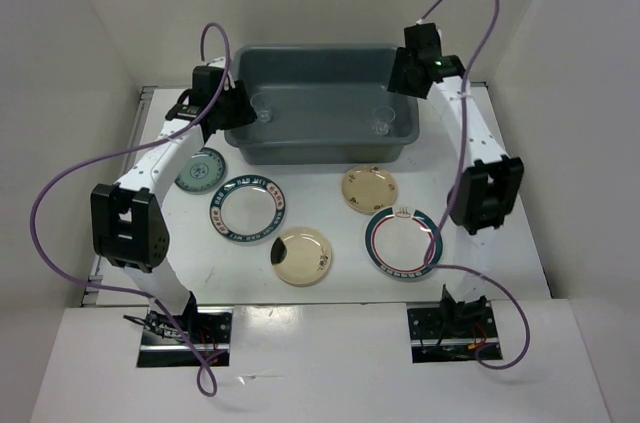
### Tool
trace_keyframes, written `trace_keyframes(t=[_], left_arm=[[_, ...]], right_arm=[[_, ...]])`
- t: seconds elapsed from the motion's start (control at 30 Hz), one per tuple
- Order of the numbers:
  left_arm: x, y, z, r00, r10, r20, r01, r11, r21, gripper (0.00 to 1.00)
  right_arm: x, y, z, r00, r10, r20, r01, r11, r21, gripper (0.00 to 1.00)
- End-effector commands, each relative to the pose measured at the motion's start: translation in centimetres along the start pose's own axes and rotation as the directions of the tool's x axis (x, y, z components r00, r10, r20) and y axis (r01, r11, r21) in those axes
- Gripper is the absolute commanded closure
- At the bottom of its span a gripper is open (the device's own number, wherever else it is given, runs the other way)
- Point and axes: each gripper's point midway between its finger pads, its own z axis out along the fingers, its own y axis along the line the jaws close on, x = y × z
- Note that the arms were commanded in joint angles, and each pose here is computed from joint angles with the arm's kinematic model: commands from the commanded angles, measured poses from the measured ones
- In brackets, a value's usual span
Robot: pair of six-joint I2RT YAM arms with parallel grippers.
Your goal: Place the mixed dishes into the plastic bin
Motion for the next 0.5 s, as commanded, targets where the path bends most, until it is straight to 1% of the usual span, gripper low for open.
trace_keyframes(t=[0.0, 0.03, 0.07, 0.1, 0.13, 0.2, 0.23, 0.27, 0.3, 0.33, 0.37, 0.4, 0.43, 0.47], left_arm=[[-0.6, -1.0, -3.2, 0.999, 0.025, 0.020, -0.026, 0.998, 0.050, 0.46], [-0.7, -0.9, -4.7, 0.999, 0.025, 0.032, -0.026, 0.999, 0.041, 0.46], [-0.4, -0.5, -5.4, 0.999, 0.024, 0.032, -0.025, 0.999, 0.024, 0.46], [0.1, 0.1, -6.1, 0.999, 0.012, 0.031, -0.012, 1.000, -0.003, 0.46], [1.1, 1.6, -7.4, 0.999, -0.007, 0.033, 0.009, 0.997, -0.075, 0.43], [2.5, 3.0, -8.8, 0.998, -0.060, 0.032, 0.064, 0.988, -0.138, 0.41], [2.9, 3.9, -10.4, 0.996, -0.078, 0.049, 0.085, 0.980, -0.181, 0.41], [4.9, 5.0, -10.6, 0.993, -0.119, 0.024, 0.121, 0.968, -0.219, 0.41], [5.9, 5.7, -11.2, 0.989, -0.144, 0.022, 0.145, 0.958, -0.247, 0.41], [6.8, 6.2, -12.6, 0.985, -0.167, 0.032, 0.169, 0.950, -0.263, 0.41], [7.7, 7.0, -13.0, 0.982, -0.186, 0.037, 0.189, 0.936, -0.297, 0.40], [10.2, 8.1, -13.0, 0.973, -0.231, 0.010, 0.221, 0.915, -0.338, 0.40], [10.9, 8.3, -13.7, 0.968, -0.251, 0.019, 0.242, 0.910, -0.337, 0.38], [12.1, 9.0, -13.9, 0.964, -0.267, 0.011, 0.253, 0.897, -0.361, 0.38]], right_arm=[[-2.2, -0.1, -5.4, 0.993, 0.019, 0.117, -0.012, 0.999, -0.053, 0.44], [-0.7, -0.6, -5.2, 0.996, 0.011, 0.091, -0.008, 0.999, -0.043, 0.44], [-1.4, -0.8, -7.2, 0.992, 0.022, 0.128, -0.014, 0.998, -0.057, 0.44], [-1.2, -1.0, -7.6, 0.992, 0.022, 0.128, -0.014, 0.998, -0.057, 0.44], [-0.5, -1.3, -7.7, 0.993, 0.018, 0.116, -0.012, 0.999, -0.052, 0.44], [-0.7, -1.5, -9.1, 0.991, 0.023, 0.134, -0.015, 0.998, -0.059, 0.44], [-0.1, -1.7, -9.0, 0.992, 0.020, 0.123, -0.013, 0.998, -0.055, 0.44], [0.0, -1.8, -9.3, 0.992, 0.020, 0.124, -0.014, 0.998, -0.056, 0.44], [0.1, -1.8, -9.9, 0.992, 0.022, 0.127, -0.014, 0.998, -0.068, 0.44], [0.7, -2.0, -9.8, 0.993, 0.019, 0.115, -0.011, 0.998, -0.064, 0.44], [1.1, -2.1, -9.5, 0.994, 0.016, 0.105, -0.010, 0.998, -0.060, 0.44], [0.7, -1.9, -10.4, 0.992, 0.022, 0.125, -0.012, 0.997, -0.079, 0.44], [1.6, -1.9, -9.9, 0.995, 0.016, 0.100, -0.008, 0.996, -0.084, 0.44], [1.8, -1.9, -10.4, 0.995, 0.017, 0.101, -0.008, 0.996, -0.094, 0.44]])
